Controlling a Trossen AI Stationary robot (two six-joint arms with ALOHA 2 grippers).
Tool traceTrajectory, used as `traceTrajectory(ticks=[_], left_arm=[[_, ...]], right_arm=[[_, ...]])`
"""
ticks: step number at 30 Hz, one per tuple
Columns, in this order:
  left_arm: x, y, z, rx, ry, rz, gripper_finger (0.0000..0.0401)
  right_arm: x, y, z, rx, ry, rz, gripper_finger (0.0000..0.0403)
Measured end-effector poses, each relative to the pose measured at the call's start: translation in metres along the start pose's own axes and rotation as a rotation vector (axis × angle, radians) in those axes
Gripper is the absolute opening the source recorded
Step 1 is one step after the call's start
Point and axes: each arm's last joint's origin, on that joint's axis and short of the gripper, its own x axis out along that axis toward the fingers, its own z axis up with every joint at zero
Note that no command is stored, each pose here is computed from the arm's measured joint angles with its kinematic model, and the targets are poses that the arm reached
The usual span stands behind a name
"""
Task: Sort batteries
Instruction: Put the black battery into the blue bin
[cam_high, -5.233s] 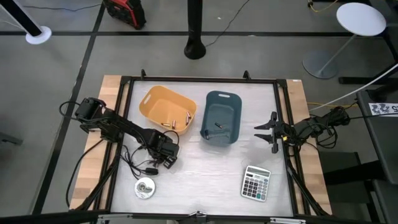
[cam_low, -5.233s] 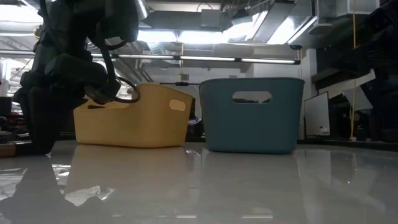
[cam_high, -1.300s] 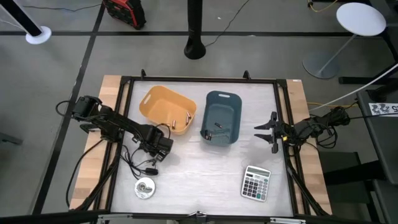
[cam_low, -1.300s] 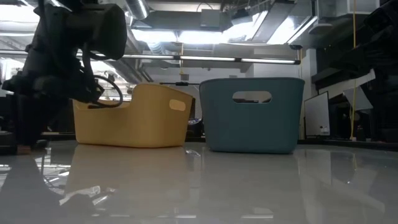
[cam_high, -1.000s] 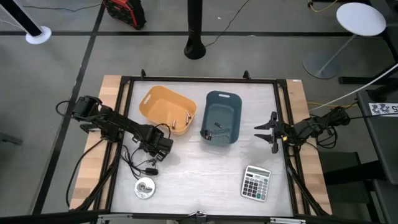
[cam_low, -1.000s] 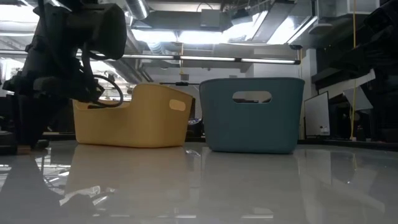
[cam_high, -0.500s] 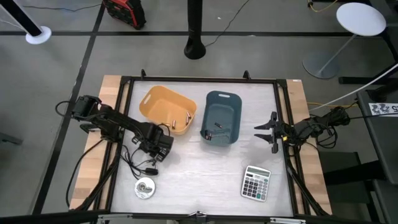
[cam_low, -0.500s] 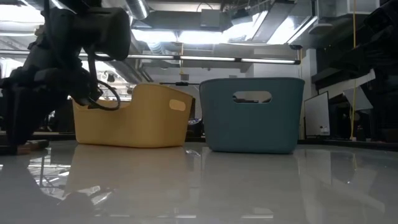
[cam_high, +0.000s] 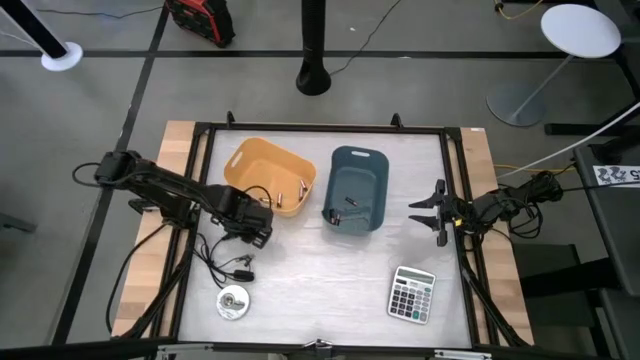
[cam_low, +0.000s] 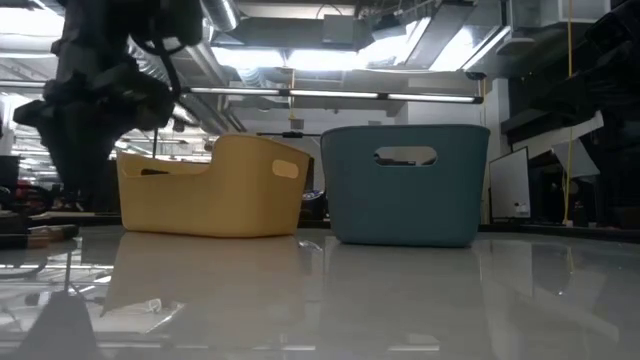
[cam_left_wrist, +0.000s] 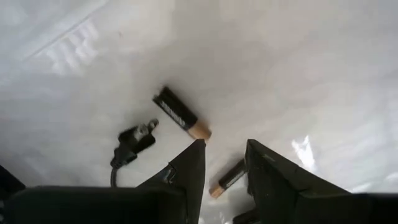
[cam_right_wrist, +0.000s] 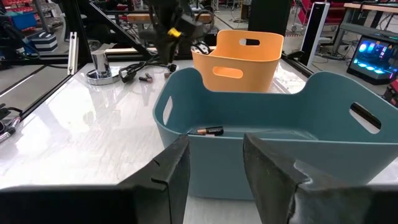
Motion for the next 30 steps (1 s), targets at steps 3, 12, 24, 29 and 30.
traceTrajectory(ticks=[3,12,24,29,30], left_arm=[[-0.006,0.002,0.0,-0.003,-0.046,-0.02,0.0107],[-0.006,0.005,0.001,-0.014,-0.035,0.006,0.011],[-0.006,0.011,0.009,-0.111,-0.023,0.039,0.0178],[-0.004,0.01,0.008,-0.108,-0.023,0.051,0.0182],[-0.003,0.01,0.008,-0.105,-0.027,0.054,0.0182]], right_arm=[[0.0,0.0,0.0,0.0,0.0,0.001,0.0145],[0.0,0.0,0.0,0.0,0.0,0.0,0.0145],[0.0,0.0,0.0,0.0,0.0,0.0,0.0145],[0.0,0.0,0.0,0.0,0.0,0.0,0.0145],[0.0,0.0,0.0,0.0,0.0,0.0,0.0145]])
